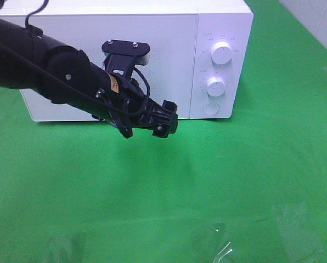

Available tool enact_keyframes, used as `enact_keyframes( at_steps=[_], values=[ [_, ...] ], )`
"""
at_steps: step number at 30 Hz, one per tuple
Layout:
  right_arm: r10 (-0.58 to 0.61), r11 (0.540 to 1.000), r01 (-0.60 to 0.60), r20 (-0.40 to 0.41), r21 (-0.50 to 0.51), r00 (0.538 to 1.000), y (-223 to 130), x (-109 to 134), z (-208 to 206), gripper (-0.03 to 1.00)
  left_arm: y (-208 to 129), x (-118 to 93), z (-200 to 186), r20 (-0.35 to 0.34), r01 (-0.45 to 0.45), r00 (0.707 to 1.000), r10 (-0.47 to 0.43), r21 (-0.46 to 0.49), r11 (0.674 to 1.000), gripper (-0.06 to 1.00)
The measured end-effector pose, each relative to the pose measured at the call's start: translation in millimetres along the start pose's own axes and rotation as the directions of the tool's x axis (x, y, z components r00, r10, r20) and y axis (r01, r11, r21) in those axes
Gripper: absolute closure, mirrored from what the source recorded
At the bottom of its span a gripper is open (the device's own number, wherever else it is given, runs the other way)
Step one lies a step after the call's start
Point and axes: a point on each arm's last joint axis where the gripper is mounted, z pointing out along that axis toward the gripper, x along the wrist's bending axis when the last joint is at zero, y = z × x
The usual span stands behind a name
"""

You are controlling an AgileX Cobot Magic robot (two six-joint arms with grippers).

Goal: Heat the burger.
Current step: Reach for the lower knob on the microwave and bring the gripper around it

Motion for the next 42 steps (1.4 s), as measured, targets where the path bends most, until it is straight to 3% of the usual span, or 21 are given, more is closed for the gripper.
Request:
enact_keyframes(
  at_steps=[12,23,28,30,33,39,42],
  values=[
    [0.000,1.000,0.000,0.000,0.000,1.000,0.0,0.0,0.0,0.24,-4.8,-4.8,-70.0,-0.010,0.055,0.998,-0.054,0.236,0.970,-0.04],
    [0.000,1.000,0.000,0.000,0.000,1.000,0.0,0.0,0.0,0.24,-9.1,1.6,-106.8,-0.038,0.056,0.998,-0.046,0.327,0.943,-0.04],
    [0.000,1.000,0.000,0.000,0.000,1.000,0.0,0.0,0.0,0.24,-8.8,24.0,-119.3,-0.086,0.113,0.992,-0.088,0.360,0.926,-0.04],
    [0.000,1.000,0.000,0.000,0.000,1.000,0.0,0.0,0.0,0.24,-7.3,48.5,-134.2,-0.130,0.167,0.983,-0.128,0.359,0.918,-0.04],
    [0.000,1.000,0.000,0.000,0.000,1.000,0.0,0.0,0.0,0.24,-7.1,54.5,-137.9,-0.141,0.179,0.981,-0.137,0.358,0.916,-0.04],
    [0.000,1.000,0.000,0.000,0.000,1.000,0.0,0.0,0.0,0.24,-12.4,109.2,-172.3,-0.238,0.300,0.944,-0.226,0.344,0.890,-0.04],
    [0.000,1.000,0.000,0.000,0.000,1.000,0.0,0.0,0.0,0.24,-14.0,120.0,-181.9,-0.259,0.325,0.934,-0.247,0.326,0.888,-0.05]
  ],
)
